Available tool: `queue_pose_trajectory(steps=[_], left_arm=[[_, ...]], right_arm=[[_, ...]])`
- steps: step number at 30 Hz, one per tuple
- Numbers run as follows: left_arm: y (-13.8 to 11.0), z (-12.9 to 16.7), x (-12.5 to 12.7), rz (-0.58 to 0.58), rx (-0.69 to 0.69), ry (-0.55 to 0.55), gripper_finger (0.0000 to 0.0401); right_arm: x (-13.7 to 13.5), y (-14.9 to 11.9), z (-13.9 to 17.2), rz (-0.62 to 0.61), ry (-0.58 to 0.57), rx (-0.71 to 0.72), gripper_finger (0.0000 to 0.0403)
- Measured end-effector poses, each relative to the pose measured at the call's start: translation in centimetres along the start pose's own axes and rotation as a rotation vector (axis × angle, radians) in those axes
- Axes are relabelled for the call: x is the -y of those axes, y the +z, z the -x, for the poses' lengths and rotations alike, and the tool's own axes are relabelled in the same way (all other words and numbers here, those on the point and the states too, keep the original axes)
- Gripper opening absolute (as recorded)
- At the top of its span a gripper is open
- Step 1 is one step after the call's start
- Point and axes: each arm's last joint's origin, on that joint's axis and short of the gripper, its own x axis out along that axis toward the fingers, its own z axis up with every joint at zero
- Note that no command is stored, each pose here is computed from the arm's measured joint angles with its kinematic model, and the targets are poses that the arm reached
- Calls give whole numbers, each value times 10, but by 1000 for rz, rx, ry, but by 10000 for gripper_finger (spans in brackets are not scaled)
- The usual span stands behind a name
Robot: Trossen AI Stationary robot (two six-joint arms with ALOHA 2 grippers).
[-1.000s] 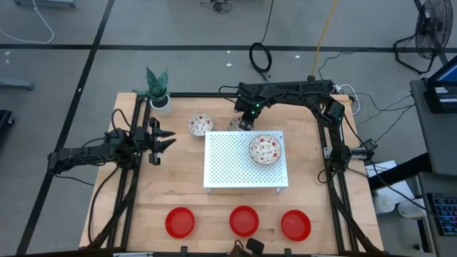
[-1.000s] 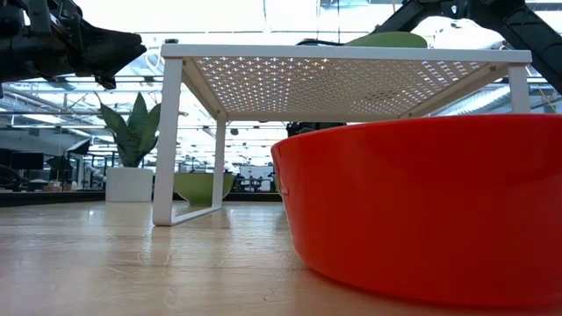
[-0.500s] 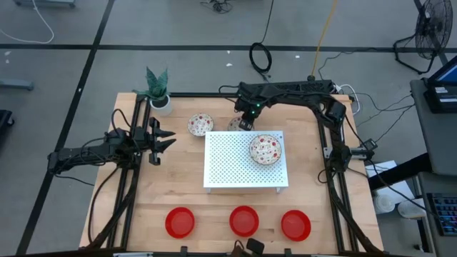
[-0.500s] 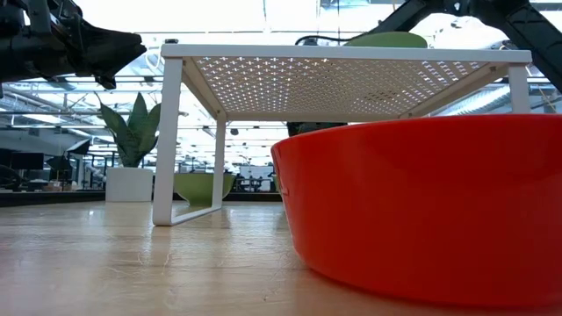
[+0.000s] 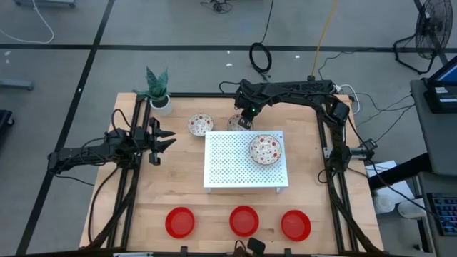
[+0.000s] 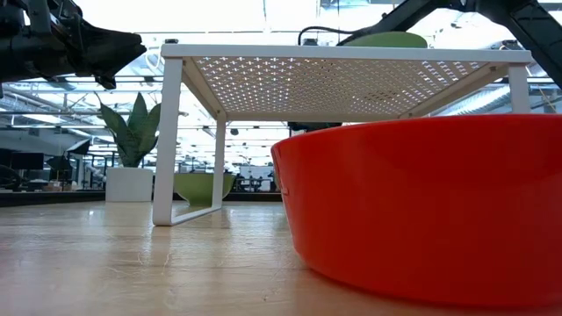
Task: Pick & Place Mini bowls
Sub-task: Stack the right white patterned bowl on top of the white patterned bowl on the shelf
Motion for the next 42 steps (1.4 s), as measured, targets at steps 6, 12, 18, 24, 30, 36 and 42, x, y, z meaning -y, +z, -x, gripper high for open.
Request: queue_pose_trajectory(steps=[6, 12, 18, 24, 30, 36, 42], left_arm=[[0, 0, 0, 0, 0, 0, 120], [0, 0, 0, 0, 0, 0, 120], [0, 0, 0, 0, 0, 0, 120], [0, 0, 0, 0, 0, 0, 120], [0, 0, 0, 0, 0, 0, 120], [0, 0, 0, 0, 0, 0, 120], [0, 0, 0, 0, 0, 0, 120]], right_arm=[[-1, 2, 14, 3, -32, 31, 3], [-4, 5, 41, 12, -89, 97, 3], [-8, 5, 76, 15, -100, 183, 3], [-16, 4, 117, 11, -108, 309, 3], [-25, -1, 159, 11, -111, 434, 2], [-37, -10, 190, -24, -86, 515, 2], [-56, -21, 210, -12, -49, 540, 2]])
